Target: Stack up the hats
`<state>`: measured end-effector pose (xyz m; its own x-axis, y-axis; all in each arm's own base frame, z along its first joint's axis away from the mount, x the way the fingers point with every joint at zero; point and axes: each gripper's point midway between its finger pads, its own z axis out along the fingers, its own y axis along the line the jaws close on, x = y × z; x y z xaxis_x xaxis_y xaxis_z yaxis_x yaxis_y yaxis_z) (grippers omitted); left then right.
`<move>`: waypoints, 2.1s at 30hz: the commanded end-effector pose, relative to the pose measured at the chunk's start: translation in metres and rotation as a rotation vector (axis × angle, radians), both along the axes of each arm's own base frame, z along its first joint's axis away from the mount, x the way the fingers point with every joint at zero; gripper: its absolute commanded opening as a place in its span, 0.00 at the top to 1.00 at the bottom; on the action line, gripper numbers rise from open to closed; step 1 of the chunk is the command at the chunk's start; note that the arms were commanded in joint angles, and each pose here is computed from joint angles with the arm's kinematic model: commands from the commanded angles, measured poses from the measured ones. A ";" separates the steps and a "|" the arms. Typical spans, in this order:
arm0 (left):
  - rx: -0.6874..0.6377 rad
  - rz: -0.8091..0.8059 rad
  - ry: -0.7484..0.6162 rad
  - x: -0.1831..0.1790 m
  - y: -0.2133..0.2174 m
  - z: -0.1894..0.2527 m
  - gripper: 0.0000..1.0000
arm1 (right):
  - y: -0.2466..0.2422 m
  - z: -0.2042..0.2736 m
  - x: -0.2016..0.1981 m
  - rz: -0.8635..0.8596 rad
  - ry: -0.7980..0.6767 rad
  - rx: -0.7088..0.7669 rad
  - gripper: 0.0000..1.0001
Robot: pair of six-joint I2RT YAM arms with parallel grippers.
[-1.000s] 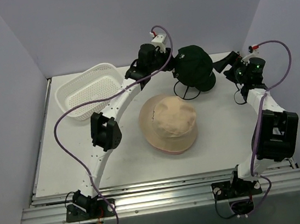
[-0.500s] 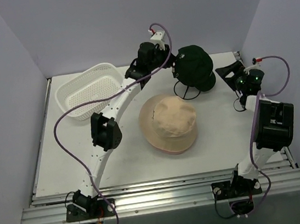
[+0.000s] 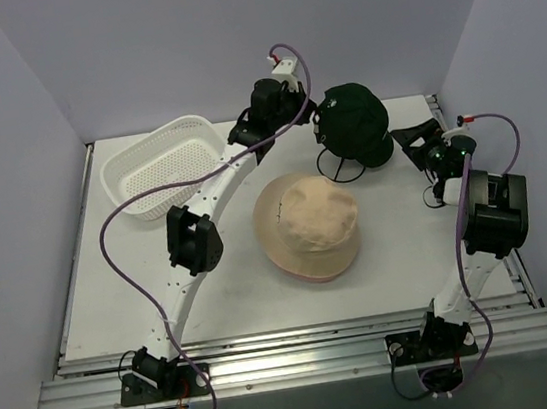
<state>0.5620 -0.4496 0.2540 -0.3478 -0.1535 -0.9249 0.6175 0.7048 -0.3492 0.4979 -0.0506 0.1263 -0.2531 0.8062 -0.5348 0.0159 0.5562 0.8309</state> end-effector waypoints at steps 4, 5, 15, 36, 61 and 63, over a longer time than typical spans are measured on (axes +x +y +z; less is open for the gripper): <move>-0.049 -0.006 -0.066 0.006 0.004 0.027 0.94 | 0.003 0.020 0.007 0.028 -0.116 -0.002 0.20; -0.052 -0.010 -0.074 0.006 0.005 0.029 0.84 | 0.003 0.017 0.008 0.028 -0.112 0.004 0.20; -0.049 -0.057 -0.124 -0.004 0.003 0.044 0.53 | 0.008 0.008 0.010 0.033 -0.110 0.025 0.21; -0.057 -0.041 -0.200 -0.017 0.012 0.092 0.44 | 0.022 -0.006 0.022 0.069 -0.110 0.048 0.21; 0.019 -0.058 -0.148 -0.003 -0.006 0.025 0.41 | 0.022 0.002 0.018 0.076 -0.130 0.047 0.21; 0.019 -0.059 -0.148 -0.001 -0.005 0.023 0.41 | 0.022 0.003 0.019 0.074 -0.132 0.046 0.21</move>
